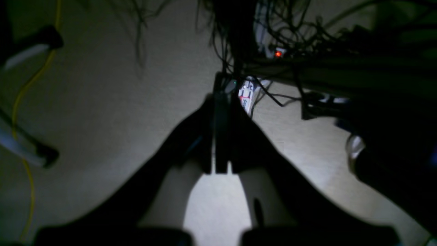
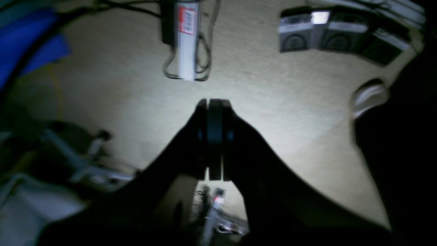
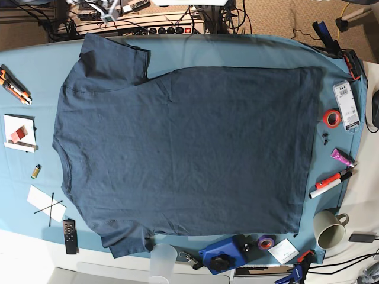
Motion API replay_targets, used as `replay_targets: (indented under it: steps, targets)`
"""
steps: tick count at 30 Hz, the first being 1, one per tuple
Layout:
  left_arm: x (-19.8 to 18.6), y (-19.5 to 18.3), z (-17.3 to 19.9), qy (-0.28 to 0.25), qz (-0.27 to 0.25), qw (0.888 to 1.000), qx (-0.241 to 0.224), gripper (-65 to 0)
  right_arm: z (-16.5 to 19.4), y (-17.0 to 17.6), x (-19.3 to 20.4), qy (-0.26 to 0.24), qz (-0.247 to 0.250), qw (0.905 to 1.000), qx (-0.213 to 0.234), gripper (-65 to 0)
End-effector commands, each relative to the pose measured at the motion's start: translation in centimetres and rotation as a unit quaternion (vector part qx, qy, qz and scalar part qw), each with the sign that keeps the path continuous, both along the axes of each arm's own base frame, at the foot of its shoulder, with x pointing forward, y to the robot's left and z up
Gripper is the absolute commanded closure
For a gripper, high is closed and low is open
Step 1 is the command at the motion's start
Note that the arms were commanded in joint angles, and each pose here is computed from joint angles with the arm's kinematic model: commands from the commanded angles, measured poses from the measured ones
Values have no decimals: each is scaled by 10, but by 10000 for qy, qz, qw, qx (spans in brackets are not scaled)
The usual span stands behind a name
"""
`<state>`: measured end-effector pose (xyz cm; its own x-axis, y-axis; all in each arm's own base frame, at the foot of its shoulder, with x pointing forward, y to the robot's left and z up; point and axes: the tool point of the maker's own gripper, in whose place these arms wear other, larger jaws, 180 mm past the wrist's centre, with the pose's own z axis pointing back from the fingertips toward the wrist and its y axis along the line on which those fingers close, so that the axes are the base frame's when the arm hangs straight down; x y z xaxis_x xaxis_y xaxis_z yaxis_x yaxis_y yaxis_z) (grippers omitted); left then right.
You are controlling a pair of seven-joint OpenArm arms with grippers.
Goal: Fold the T-shirt properly
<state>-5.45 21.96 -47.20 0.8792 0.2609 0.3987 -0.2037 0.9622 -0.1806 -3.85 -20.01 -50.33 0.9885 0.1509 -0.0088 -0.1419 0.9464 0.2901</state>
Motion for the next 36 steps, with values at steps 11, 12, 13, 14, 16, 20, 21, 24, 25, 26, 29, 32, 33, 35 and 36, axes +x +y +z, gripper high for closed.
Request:
replay_targets:
  steps: [11,12,13,14,16,20,21,24,25,26,29,32,33,35,36]
  targets:
    - [39,10,119,-573,-277,9964,561,0,99,-12,35,-1057,-295,9915,703,0]
    - [46,9,127,-614,-339,9958,587,0,107,-14,41,-1156,-301,9902,729,0]
    - [52,7,133,-660,-392,9952,600,0,115,-17,48,-1258,-328,9887,745,0]
    - [57,6,139,-709,-431,9947,613,0,123,-21,55,-1395,-358,9869,732,0]
    - [66,5,149,-808,-418,9934,699,0,138,-29,70,-1724,-340,9820,698,0]
    - [77,8,159,-963,-303,9911,866,0,165,-41,90,-2273,-214,9719,570,0]
    - [79,9,161,-981,-293,9908,884,0,170,-44,95,-2390,-186,9694,534,0]
    - [82,8,162,-1028,-304,9903,885,0,187,-51,108,-2709,-187,9616,407,0]
    - [82,8,162,-1041,-300,9902,886,0,191,-52,111,-2790,-169,9594,372,0]
    - [82,8,162,-1043,-300,9901,886,0,196,-53,114,-2867,-138,9574,317,-66]
    - [83,8,162,-1051,-300,9901,885,0,209,-52,121,-3071,-41,9513,267,-295]
    - [83,8,162,-1055,-302,9900,886,0,209,-57,123,-3121,-22,9500,48,-326]
    - [83,8,162,-1058,-306,9900,885,0,207,-60,126,-3157,-44,9489,-36,-326]
    - [83,8,162,-1058,-304,9900,883,0,206,-66,138,-3312,-180,9434,-49,-326]
    - [83,8,162,-1062,-305,9899,884,0,203,-71,144,-3368,-270,9412,-71,-326]
